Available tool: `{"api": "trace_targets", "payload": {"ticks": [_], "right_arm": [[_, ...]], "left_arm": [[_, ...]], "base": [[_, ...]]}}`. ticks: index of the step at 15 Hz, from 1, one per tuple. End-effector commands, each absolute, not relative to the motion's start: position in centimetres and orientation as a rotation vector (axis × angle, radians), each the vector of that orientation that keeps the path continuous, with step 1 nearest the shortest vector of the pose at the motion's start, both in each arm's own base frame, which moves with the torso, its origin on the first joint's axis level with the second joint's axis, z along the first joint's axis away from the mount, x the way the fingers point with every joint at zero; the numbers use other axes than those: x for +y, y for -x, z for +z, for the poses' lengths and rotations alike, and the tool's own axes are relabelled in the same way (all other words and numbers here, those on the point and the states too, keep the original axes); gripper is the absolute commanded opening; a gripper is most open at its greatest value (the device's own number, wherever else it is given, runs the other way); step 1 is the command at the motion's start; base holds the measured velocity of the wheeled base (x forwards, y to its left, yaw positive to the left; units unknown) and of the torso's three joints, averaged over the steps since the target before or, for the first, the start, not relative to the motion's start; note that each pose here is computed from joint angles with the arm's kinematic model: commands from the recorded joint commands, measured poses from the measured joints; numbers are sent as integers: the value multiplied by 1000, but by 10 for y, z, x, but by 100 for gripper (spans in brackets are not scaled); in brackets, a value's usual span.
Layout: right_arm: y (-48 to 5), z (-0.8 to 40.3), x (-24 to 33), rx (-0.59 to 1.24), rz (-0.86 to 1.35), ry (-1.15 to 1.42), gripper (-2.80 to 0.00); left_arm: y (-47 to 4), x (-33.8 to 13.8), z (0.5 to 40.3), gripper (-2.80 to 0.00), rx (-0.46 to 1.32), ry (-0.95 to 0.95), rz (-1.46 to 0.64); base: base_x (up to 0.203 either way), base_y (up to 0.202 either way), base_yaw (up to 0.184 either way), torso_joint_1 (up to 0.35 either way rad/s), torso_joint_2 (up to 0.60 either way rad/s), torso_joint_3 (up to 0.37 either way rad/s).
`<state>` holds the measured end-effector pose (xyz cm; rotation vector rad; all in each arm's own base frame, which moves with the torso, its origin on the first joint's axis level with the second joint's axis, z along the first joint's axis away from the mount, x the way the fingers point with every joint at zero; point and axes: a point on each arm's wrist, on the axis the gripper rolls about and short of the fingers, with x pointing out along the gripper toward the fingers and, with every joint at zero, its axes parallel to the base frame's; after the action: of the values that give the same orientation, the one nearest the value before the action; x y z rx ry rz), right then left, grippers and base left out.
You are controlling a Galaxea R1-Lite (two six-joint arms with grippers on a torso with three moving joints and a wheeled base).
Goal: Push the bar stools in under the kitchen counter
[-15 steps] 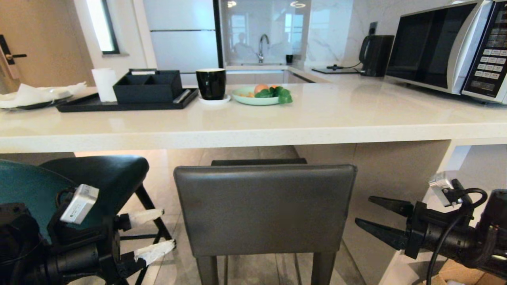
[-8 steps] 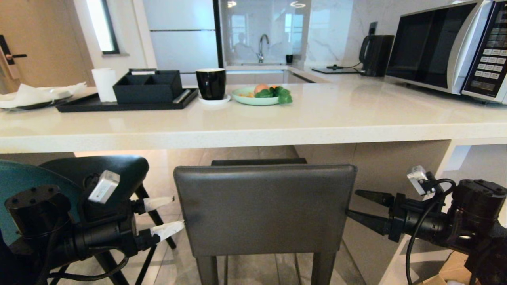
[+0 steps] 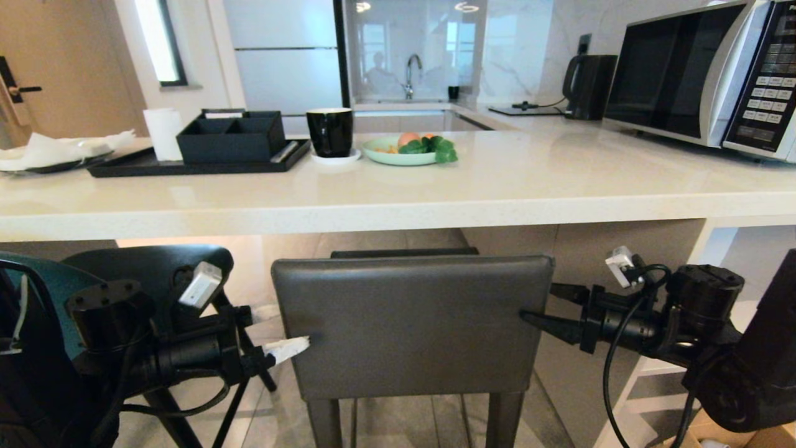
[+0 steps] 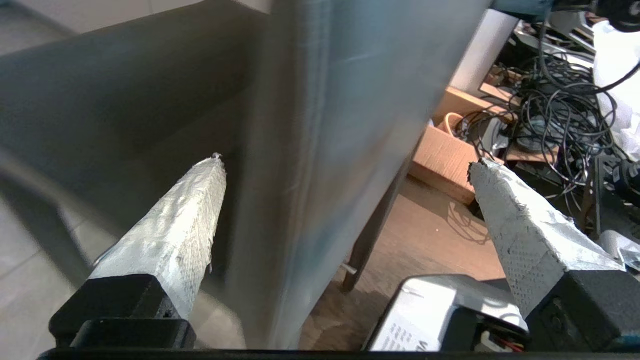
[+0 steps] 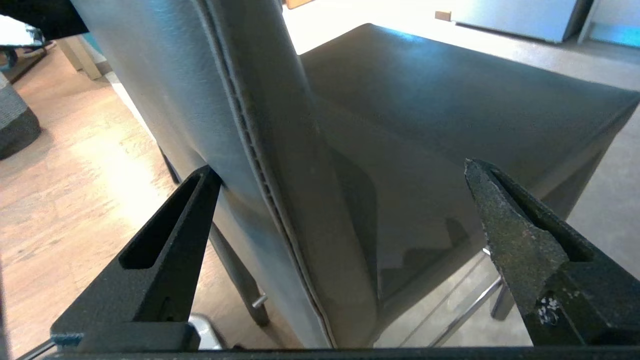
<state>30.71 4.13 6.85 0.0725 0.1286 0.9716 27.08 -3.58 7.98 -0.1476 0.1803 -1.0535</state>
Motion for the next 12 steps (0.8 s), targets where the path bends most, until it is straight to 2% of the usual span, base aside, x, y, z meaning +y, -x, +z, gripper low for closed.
{"api": "trace_targets", "payload": {"ticks": [1, 12], "right_arm": [[-319, 64, 53, 122, 1005, -74, 0], [-308, 65, 83, 136, 1131, -83, 0]], "left_arm": [[-282, -39, 72, 0, 189, 154, -1063], [-291, -49, 67, 0, 200, 168, -1094]], "base": [[0, 0, 0, 0, 0, 0], [0, 0, 0, 0, 0, 0]]}}
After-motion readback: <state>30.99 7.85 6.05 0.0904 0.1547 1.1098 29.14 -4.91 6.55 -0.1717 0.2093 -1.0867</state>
